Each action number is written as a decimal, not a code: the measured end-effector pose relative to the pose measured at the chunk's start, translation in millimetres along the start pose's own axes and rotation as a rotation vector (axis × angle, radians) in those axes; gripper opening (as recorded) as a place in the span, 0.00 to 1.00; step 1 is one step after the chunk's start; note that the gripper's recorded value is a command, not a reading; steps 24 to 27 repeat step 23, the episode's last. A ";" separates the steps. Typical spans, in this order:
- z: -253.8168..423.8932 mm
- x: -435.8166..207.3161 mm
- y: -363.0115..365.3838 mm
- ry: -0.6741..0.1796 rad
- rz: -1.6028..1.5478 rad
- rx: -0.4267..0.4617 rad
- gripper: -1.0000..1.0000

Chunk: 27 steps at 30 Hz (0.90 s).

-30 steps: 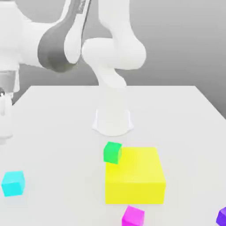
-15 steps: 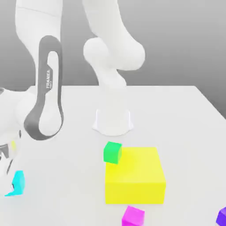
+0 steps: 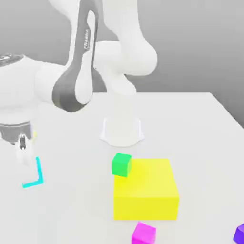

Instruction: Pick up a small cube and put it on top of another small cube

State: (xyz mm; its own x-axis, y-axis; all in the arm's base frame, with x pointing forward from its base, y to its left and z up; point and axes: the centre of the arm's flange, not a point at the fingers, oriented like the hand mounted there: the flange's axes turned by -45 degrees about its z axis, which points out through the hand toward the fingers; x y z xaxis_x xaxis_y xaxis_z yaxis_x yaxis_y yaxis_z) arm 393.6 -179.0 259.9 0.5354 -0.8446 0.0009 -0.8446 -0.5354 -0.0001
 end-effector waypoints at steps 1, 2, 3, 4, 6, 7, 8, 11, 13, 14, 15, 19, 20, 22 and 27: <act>-7.2 -10.2 -3.2 0.000 -0.039 0.000 0.00; -14.0 -21.2 -6.9 0.000 -0.081 0.000 0.00; -20.5 -32.7 -10.9 0.000 -0.124 0.000 0.00; -26.6 -45.3 -15.5 0.000 -0.171 0.000 0.00; -37.8 -71.8 -24.1 0.000 -0.270 0.000 0.00; -42.9 -85.4 -27.7 -0.001 -0.319 0.001 0.00; -47.6 -99.0 -30.8 -0.001 -0.370 0.001 0.00; -59.6 -139.4 -36.2 -0.002 -0.521 0.002 0.00; -65.7 -165.5 -36.9 -0.002 -0.620 0.003 0.00; -67.3 -177.4 -36.6 -0.002 -0.667 0.003 0.00; -62.3 -182.8 -36.8 -0.003 -0.689 0.004 0.00; -24.3 -187.4 -37.4 -0.002 -0.711 0.002 0.00; -13.8 -188.0 -36.9 -0.002 -0.712 0.002 0.00; -7.1 -188.5 -36.3 -0.001 -0.712 0.002 1.00; -7.1 -188.5 -36.3 -0.001 -0.712 0.002 1.00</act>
